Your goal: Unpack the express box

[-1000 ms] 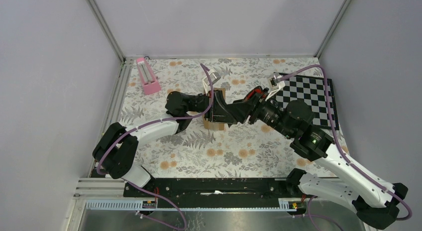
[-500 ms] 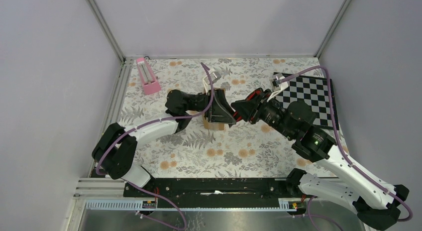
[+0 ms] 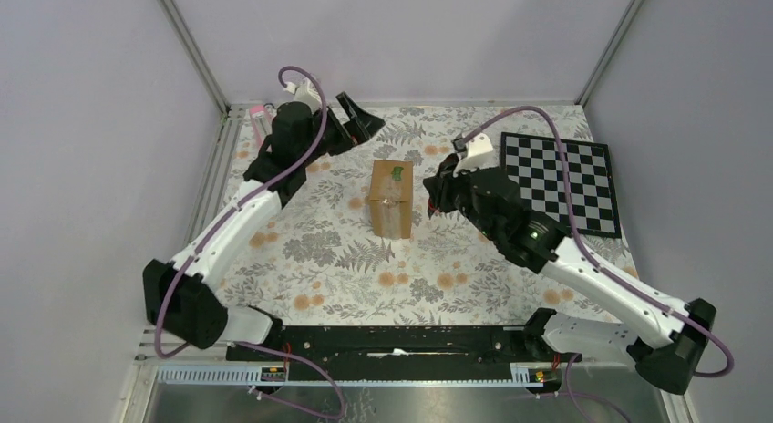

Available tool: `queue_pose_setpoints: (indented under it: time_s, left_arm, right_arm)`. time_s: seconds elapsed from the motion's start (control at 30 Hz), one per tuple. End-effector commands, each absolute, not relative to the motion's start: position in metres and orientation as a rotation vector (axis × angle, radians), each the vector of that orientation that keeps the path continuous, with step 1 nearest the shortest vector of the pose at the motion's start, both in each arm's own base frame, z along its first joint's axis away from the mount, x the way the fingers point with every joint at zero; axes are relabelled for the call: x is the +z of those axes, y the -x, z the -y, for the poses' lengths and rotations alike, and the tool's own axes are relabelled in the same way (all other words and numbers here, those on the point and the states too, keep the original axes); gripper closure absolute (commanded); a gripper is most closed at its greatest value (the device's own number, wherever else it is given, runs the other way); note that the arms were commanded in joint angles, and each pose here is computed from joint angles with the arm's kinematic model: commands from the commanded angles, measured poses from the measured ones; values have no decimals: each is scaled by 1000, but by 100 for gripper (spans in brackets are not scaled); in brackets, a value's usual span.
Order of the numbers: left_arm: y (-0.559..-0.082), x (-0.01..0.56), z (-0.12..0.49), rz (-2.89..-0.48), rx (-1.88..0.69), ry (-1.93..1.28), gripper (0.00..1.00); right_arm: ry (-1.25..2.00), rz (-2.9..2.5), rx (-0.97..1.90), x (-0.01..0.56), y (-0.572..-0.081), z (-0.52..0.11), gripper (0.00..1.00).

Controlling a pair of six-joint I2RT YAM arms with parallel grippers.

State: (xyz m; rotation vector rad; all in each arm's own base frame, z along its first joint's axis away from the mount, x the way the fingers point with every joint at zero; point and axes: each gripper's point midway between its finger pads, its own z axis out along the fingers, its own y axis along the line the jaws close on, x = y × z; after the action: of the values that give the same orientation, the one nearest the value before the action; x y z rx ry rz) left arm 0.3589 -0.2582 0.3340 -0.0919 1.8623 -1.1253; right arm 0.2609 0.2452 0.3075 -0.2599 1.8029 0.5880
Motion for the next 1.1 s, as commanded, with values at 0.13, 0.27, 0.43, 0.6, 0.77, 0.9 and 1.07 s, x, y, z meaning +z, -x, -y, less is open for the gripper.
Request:
queue_pose_setpoints:
  time_s: [0.13, 0.27, 0.43, 0.6, 0.77, 0.9, 1.07]
  left_arm:
    - [-462, 217, 210, -2158, -609, 301, 5]
    - [-479, 180, 238, -2290, -666, 203, 6]
    - [-475, 166, 262, -2338, -777, 128, 14]
    - [-456, 154, 293, -2398, -873, -11, 25]
    - [-434, 141, 317, -2440, -950, -136, 34]
    - [-417, 136, 336, -2458, -1007, -227, 38]
    - [-395, 136, 363, -2454, -1086, -367, 40]
  right_arm:
    - [244, -1799, 348, 284, -298, -240, 100]
    - [244, -1835, 324, 263, -299, -237, 100]
    - [242, -1866, 300, 245, -297, -232, 100]
    - [259, -1887, 329, 236, -291, -234, 100]
    - [271, -1918, 349, 229, -282, -231, 100]
    - [274, -1930, 338, 232, -274, -222, 100]
    - [295, -1932, 346, 249, -263, -212, 100]
